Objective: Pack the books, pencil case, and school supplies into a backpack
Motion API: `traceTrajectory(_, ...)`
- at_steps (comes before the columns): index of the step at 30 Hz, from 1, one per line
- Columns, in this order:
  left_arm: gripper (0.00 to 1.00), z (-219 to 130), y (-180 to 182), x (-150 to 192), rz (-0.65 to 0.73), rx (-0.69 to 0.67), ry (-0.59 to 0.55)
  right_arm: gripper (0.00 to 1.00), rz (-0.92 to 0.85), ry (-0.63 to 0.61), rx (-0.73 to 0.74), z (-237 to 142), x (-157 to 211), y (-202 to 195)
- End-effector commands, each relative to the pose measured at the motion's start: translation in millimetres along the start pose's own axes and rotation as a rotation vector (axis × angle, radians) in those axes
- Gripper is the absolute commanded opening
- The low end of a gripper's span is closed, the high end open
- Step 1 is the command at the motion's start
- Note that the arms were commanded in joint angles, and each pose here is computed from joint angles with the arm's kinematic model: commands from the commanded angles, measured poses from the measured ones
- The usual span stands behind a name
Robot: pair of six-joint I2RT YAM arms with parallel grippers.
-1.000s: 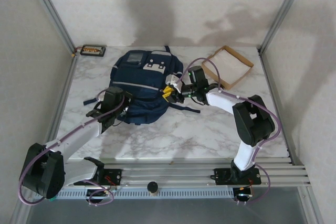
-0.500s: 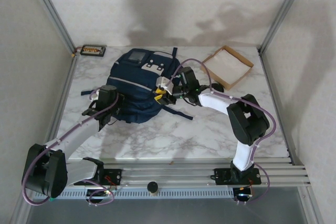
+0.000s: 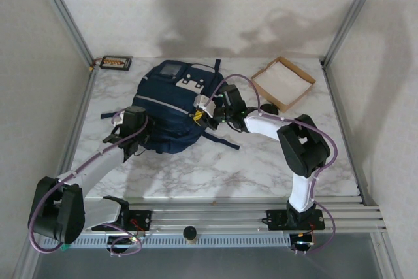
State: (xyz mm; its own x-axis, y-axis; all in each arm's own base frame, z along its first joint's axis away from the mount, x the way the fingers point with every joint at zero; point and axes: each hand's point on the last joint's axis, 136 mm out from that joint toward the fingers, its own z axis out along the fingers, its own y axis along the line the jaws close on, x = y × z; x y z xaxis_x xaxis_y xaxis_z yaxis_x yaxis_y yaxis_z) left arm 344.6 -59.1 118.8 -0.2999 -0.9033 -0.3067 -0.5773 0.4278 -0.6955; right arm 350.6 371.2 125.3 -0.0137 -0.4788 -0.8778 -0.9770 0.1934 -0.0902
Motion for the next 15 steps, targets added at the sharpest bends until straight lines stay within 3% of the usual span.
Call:
traceTrajectory(1,0.0,0.2,9.1,-16.8,0.021,-0.057,-0.069,0.14,0.009,-0.024,0.108,-9.4,-16.1,-22.6)
traceTrajectory(9,0.0,1.1,17.3,-22.8,0.046,-0.102,-0.085,0.05,0.122,0.009,0.302,-27.7,-14.7,-68.5)
traceTrajectory(15,0.0,0.3,10.8,-21.1,0.05,-0.077,-0.071,0.09,0.104,-0.013,0.295,-33.5,-29.1,-55.3)
